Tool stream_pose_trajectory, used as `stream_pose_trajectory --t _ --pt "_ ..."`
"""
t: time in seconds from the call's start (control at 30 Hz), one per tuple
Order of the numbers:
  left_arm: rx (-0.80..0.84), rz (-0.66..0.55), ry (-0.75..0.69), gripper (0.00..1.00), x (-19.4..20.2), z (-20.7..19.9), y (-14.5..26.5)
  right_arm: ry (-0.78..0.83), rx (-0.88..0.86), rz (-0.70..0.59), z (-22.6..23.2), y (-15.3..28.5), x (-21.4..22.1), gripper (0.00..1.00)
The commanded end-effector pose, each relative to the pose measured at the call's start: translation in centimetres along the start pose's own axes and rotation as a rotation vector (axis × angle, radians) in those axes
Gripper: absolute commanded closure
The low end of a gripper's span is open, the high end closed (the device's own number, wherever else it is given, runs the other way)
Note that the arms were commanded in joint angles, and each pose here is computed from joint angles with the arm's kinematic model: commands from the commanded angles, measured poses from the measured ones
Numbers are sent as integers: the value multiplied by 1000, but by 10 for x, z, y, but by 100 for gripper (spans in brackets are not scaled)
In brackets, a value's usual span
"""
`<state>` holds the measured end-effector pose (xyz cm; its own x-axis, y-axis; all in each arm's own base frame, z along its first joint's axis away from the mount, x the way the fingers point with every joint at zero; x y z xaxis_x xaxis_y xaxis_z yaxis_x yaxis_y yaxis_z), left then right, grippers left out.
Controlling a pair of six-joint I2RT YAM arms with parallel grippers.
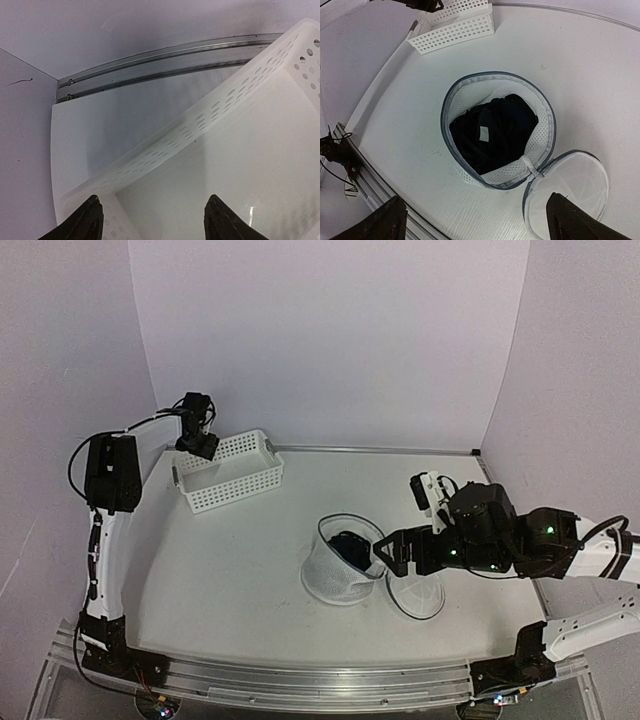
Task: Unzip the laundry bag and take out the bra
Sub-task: Move the bin to the center of the board.
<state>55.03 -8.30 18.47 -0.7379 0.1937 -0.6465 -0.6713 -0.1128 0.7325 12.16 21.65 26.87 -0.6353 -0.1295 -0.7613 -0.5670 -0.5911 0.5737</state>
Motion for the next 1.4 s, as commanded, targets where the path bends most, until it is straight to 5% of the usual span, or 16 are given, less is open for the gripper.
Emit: stream_pose_trajectory --t 0.0,1.1,1.37 --pt "-64 -71 -34 31 -22 12 6 -8 -60 -53 15 4 -19 2" --pt "-67 -77 -68 18 -18 19 -46 -58 -16 -51 16 -5 -22 2" --pt "-32 -48 -69 25 -8 15 -53 -65 -19 -45 15 -5 -20 2"
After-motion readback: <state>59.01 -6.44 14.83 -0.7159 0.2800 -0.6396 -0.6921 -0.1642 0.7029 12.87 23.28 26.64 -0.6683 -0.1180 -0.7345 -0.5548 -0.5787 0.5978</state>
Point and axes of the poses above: each gripper's point midway between its finger pads, its own y axis back along the fingers, its own z axis along the line the jaws close on, x = y × z, the point moved 10 cm from there along y, back along the fingers, and after that the axes turned 3 degrees about y, right-handed, at the moved point
